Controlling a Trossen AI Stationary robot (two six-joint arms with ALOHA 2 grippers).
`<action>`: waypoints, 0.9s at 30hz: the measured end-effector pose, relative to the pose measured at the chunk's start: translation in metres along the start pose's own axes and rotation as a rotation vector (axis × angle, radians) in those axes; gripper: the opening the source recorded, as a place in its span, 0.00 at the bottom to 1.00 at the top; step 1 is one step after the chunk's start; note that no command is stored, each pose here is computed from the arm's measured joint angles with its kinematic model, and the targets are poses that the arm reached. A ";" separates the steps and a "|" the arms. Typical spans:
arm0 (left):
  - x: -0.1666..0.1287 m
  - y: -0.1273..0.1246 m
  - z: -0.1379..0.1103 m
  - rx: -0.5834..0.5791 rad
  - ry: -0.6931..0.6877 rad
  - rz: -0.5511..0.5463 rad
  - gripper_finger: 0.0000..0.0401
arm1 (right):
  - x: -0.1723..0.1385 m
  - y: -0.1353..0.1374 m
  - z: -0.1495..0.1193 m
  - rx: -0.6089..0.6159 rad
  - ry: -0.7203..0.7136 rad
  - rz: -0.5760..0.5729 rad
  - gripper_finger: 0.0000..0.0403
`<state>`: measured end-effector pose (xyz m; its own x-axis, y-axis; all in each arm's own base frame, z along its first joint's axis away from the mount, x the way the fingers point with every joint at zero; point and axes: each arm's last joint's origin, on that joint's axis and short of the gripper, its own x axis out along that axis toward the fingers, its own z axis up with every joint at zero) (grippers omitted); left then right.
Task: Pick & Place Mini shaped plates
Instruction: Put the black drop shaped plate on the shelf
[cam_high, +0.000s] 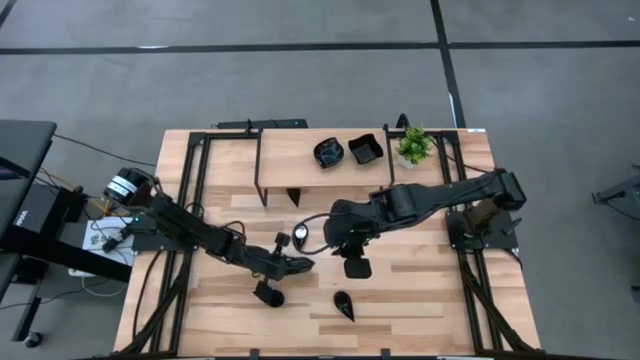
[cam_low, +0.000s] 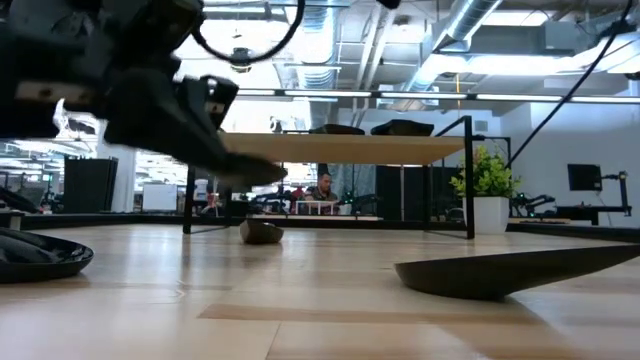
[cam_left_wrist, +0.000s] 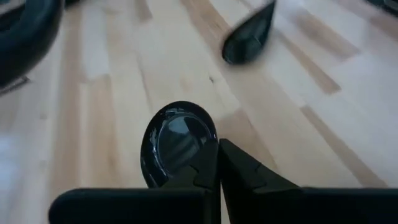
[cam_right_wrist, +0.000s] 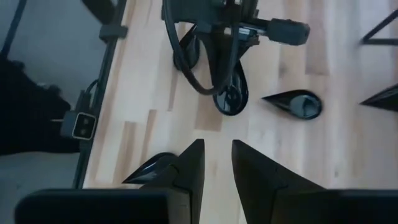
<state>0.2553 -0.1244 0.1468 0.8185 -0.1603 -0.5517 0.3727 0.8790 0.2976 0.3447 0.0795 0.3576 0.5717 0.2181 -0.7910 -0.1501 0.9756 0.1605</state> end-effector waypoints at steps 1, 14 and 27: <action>-0.003 0.002 0.003 -0.005 -0.012 0.007 0.03 | -0.003 0.000 0.000 -0.002 -0.007 -0.012 0.19; -0.046 0.021 0.033 -0.056 -0.192 0.058 0.03 | -0.041 0.001 0.000 -0.018 -0.161 -0.260 0.19; -0.075 0.033 0.043 -0.110 -0.185 0.077 0.02 | -0.041 0.011 -0.002 -0.013 -0.157 -0.245 0.19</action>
<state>0.2250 -0.1025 0.2320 0.9128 -0.1613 -0.3752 0.2640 0.9340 0.2408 0.3179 0.0812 0.3905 0.7100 -0.0217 -0.7039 -0.0020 0.9995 -0.0329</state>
